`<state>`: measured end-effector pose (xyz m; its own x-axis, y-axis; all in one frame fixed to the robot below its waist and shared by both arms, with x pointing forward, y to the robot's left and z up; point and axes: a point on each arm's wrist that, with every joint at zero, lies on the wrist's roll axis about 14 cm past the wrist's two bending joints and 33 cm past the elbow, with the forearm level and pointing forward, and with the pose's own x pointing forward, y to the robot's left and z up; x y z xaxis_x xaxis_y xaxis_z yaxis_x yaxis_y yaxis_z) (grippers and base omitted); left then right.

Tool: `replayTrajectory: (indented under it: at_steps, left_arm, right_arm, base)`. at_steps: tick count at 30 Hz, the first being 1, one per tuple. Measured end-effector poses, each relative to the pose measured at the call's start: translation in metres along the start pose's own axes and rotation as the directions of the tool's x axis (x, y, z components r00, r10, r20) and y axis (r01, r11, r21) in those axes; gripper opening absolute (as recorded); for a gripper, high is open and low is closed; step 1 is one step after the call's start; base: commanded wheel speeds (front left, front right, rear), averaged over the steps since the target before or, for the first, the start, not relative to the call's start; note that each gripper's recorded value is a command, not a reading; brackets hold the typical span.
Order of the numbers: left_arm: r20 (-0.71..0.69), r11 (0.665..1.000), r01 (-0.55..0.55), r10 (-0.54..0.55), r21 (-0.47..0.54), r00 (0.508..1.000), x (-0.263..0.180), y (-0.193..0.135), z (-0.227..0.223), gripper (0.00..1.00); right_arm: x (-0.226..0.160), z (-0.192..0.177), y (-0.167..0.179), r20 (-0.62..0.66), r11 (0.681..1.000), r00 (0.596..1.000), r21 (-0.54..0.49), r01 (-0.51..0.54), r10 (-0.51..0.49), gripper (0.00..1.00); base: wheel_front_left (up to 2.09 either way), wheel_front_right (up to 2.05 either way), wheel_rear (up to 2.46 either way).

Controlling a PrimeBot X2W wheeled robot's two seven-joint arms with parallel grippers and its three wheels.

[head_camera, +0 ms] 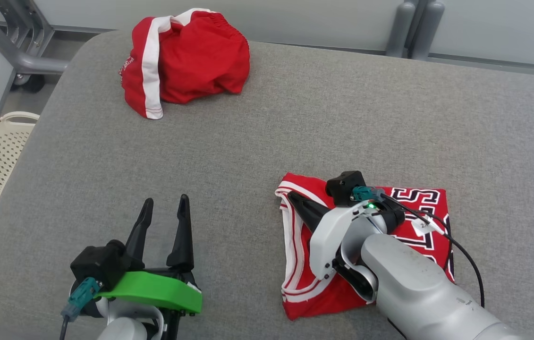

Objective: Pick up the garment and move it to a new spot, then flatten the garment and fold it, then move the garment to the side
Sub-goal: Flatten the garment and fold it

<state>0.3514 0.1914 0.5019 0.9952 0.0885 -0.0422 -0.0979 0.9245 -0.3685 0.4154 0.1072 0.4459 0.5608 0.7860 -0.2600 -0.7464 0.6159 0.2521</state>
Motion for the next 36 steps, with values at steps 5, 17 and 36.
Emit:
replayTrajectory:
  at_steps: [5,17,36]
  left_arm:
    - [0.0,1.0,0.023,-0.023,-0.007,1.0,0.004,-0.008,-0.002,1.0]
    - [-0.007,0.992,0.129,-0.129,-0.002,0.992,0.01,-0.039,-0.004,1.0]
    - [-0.022,0.961,0.276,-0.276,0.0,0.961,0.015,-0.092,-0.01,1.0]
  right_arm:
    - [0.0,0.019,-0.004,0.059,1.0,0.998,-0.028,0.005,-0.003,0.0]
    - [-0.035,0.071,-0.054,0.231,0.984,0.959,-0.033,0.177,-0.165,0.0]
    - [-0.165,0.038,-0.145,0.207,0.861,0.838,0.044,0.507,-0.505,1.0]
  base:
    - [0.0,0.0,0.0]
    - [0.0,0.0,0.0]
    - [0.0,0.0,0.0]
